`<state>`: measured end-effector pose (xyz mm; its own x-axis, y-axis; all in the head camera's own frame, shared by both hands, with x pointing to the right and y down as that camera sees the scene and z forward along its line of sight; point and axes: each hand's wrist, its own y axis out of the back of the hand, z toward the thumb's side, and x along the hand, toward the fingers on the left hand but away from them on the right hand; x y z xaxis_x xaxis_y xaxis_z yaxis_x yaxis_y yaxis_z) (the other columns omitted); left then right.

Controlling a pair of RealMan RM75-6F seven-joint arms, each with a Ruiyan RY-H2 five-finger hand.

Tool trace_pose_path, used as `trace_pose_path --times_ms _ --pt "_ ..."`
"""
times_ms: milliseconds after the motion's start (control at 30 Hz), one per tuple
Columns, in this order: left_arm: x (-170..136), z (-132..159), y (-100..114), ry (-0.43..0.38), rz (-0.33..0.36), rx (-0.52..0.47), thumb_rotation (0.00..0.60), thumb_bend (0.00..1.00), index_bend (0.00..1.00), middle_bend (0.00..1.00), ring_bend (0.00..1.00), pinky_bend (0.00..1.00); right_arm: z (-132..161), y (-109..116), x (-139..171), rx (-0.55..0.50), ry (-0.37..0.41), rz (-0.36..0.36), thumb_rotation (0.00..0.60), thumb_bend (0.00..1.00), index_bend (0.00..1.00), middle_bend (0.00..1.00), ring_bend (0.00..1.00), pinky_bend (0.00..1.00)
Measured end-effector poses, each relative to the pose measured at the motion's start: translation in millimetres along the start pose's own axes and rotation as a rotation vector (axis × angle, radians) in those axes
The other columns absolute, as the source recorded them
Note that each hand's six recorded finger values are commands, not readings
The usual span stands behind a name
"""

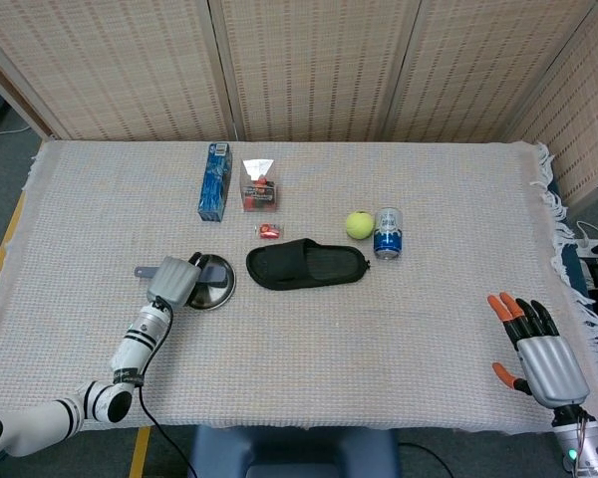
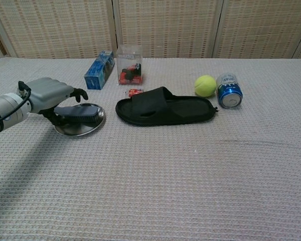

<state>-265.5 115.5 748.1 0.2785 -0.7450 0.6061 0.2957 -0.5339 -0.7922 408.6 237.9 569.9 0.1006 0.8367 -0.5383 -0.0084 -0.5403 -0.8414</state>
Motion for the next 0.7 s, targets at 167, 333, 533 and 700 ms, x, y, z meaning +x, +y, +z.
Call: trace_pose_path --times_ms 167,333,533,700 --pt "3.6 -3.5 -1.6 0.012 0.007 0.02 0.6 0.38 0.24 0.3 0.78 0.98 0.1 -1.2 -0.2 0.004 -0.001 0.009 0.6 0.15 0.0 0.0 0.0 0.0" --pt "6.3 -4.9 -5.1 0.017 0.002 0.041 0.6 0.38 0.28 0.3 0.78 0.98 -1.2 -1.3 -0.9 0.006 -0.008 0.012 0.6 0.15 0.0 0.0 0.0 0.0" --pt "7.9 -7.4 -9.2 0.024 -0.011 0.056 0.6 0.38 0.35 0.36 0.78 0.98 -2.4 -1.6 -1.6 0.008 -0.015 0.016 0.6 0.15 0.0 0.0 0.0 0.0" --pt "8.0 -7.0 -9.2 0.021 0.0 0.067 0.6 0.39 0.43 0.45 0.78 0.98 -2.2 -3.5 -2.0 0.012 -0.017 0.026 0.6 0.15 0.0 0.0 0.0 0.0"
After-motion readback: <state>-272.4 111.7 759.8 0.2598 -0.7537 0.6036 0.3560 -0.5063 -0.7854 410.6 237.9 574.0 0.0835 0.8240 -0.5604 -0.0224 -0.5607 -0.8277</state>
